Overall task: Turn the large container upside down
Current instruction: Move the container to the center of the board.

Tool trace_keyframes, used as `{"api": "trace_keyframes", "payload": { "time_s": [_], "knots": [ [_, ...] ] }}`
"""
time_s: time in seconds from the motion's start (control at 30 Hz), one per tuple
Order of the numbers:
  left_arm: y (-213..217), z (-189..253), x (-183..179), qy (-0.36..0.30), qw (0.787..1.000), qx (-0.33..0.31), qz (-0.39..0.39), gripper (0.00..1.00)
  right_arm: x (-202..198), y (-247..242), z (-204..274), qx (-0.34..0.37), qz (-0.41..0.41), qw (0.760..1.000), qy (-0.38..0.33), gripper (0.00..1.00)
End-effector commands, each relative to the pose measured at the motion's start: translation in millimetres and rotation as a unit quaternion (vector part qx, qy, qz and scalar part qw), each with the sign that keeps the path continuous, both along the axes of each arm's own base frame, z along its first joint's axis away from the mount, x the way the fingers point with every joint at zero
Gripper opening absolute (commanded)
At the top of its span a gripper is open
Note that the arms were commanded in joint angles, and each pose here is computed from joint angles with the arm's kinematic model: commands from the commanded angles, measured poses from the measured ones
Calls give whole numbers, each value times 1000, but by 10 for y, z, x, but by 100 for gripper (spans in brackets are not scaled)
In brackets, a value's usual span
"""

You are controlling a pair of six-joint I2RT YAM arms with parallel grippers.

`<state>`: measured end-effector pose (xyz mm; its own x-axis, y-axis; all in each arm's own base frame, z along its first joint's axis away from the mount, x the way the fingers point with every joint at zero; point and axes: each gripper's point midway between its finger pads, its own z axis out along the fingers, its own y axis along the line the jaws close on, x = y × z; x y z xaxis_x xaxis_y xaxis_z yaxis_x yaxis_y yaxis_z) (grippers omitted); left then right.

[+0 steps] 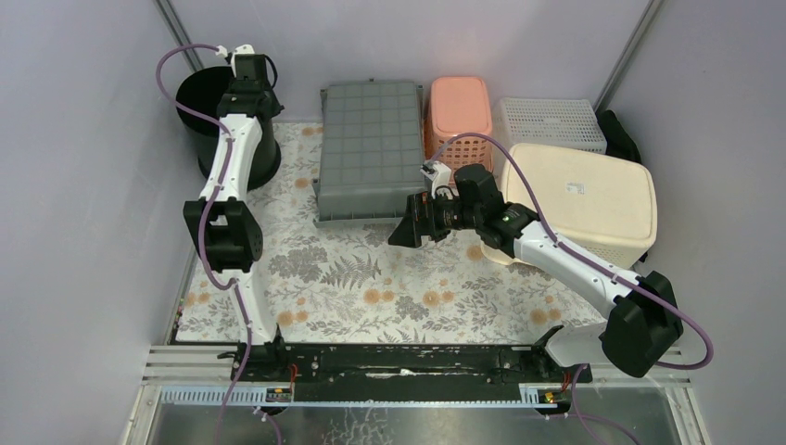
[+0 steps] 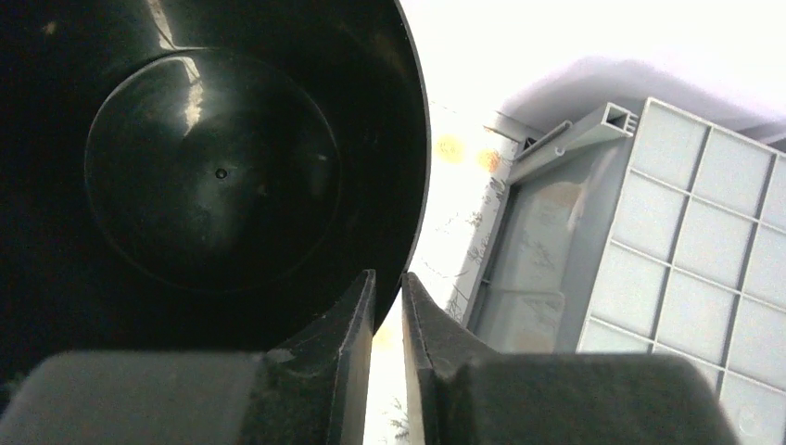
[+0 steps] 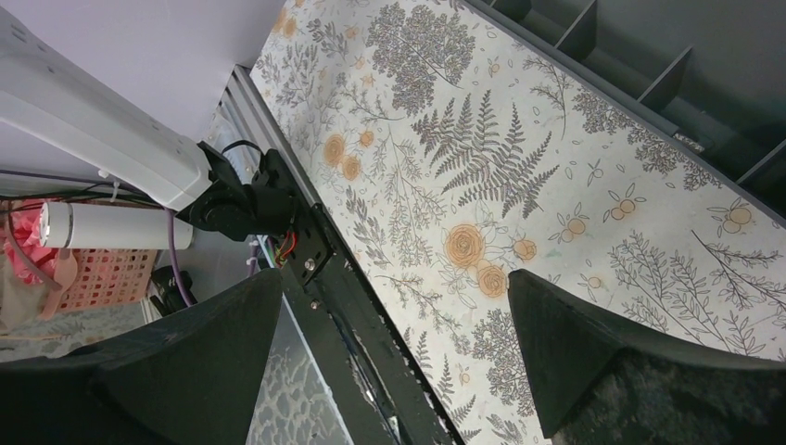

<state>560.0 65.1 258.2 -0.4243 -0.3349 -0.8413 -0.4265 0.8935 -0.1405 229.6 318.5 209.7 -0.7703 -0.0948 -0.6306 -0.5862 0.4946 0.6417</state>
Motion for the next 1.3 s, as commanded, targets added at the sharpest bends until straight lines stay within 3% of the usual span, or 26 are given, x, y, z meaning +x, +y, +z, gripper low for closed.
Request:
{"api": "trace_keyframes", "payload": {
  "time_s": [0.0, 0.33, 1.1, 1.27],
  "knots": [
    [-88, -179, -321, 66, 998, -18, -9, 8, -2, 59, 247, 34, 13, 999, -25, 100],
    [-49, -13, -394, 58, 998, -5, -7, 10, -12, 59, 262, 40, 12, 999, -25, 100],
    [395, -711, -446, 164, 980, 99, 51, 13, -39, 71, 208, 48, 15, 999, -17, 100],
    [406, -846, -499, 183, 976, 103, 52, 18, -51, 72, 193, 49, 16, 999, -14, 100]
  ]
}}
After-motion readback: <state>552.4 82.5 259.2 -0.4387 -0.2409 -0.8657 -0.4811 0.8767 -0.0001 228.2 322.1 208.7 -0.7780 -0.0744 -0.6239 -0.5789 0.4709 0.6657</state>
